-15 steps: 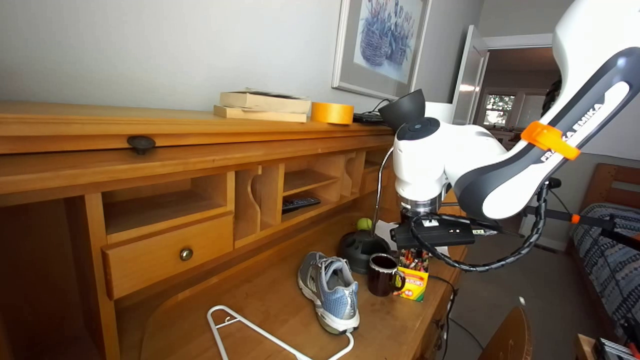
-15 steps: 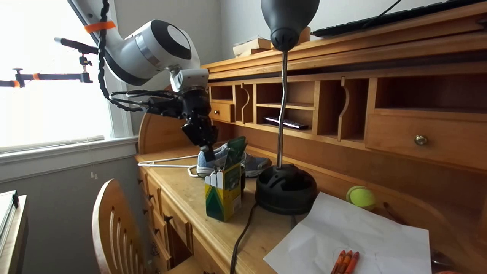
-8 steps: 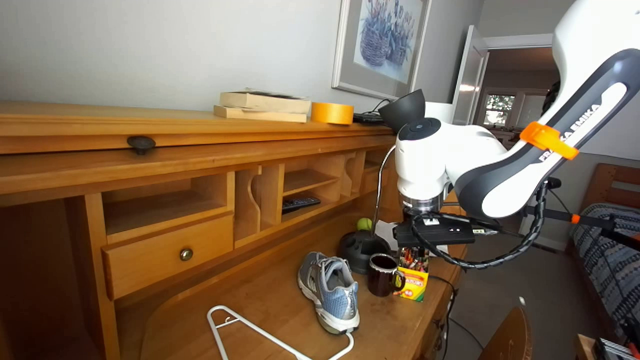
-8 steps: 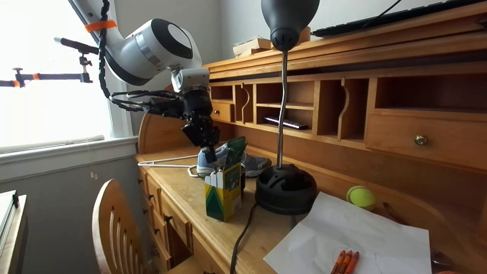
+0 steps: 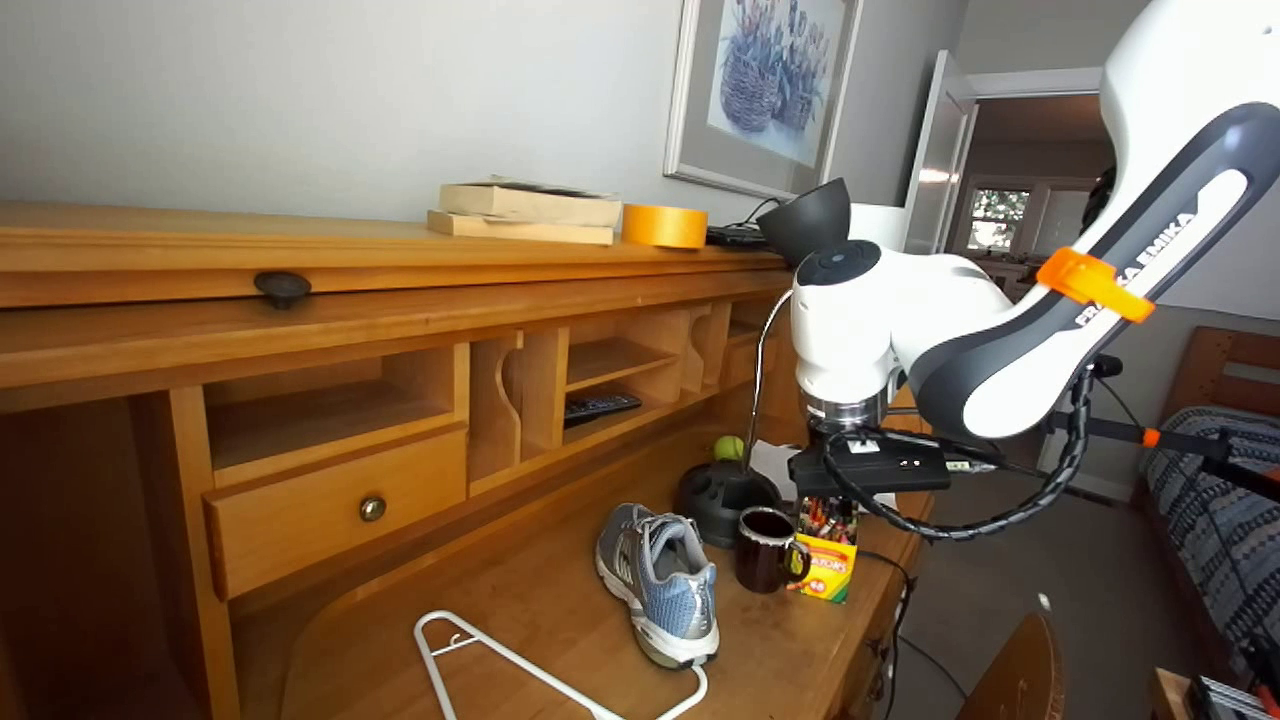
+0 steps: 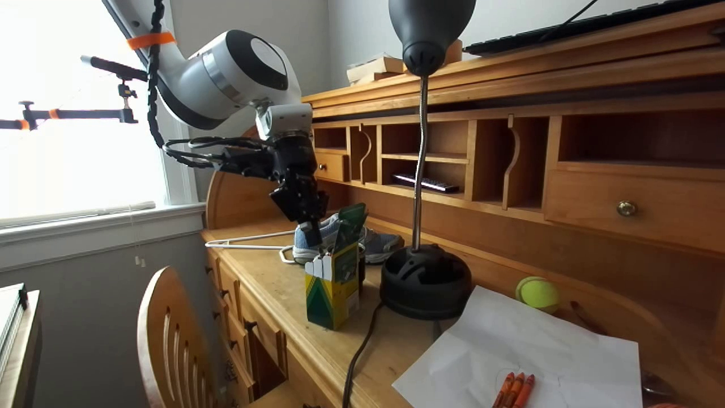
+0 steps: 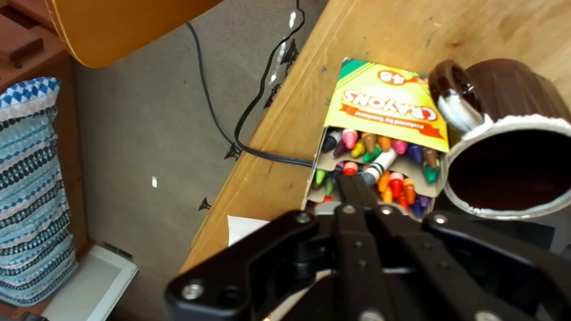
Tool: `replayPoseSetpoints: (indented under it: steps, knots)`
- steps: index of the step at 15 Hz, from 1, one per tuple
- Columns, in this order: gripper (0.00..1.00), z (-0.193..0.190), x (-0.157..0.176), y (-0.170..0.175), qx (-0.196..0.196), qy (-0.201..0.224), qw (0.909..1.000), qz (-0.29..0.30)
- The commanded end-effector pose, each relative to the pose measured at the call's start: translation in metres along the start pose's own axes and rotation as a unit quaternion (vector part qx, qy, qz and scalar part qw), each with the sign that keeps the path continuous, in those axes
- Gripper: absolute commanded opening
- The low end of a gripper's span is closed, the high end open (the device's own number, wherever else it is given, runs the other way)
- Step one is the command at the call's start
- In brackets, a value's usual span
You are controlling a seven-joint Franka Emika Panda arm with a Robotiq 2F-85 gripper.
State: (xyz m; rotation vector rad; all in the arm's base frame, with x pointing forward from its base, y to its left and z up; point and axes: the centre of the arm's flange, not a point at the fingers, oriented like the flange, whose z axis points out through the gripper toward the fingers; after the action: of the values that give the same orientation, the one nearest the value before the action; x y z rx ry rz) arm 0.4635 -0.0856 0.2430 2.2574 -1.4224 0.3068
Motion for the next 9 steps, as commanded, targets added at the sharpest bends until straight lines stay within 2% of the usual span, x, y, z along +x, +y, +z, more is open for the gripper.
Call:
replayPoseSetpoints:
  steps: [1, 9]
  knots:
    - [0.00, 0.0088, -0.0012, 0.0027, -0.004, 0.000, 0.9999, 0.010]
    - [0.00, 0.0178, 0.0060, 0.0008, -0.005, 0.001, 0.9997, 0.022]
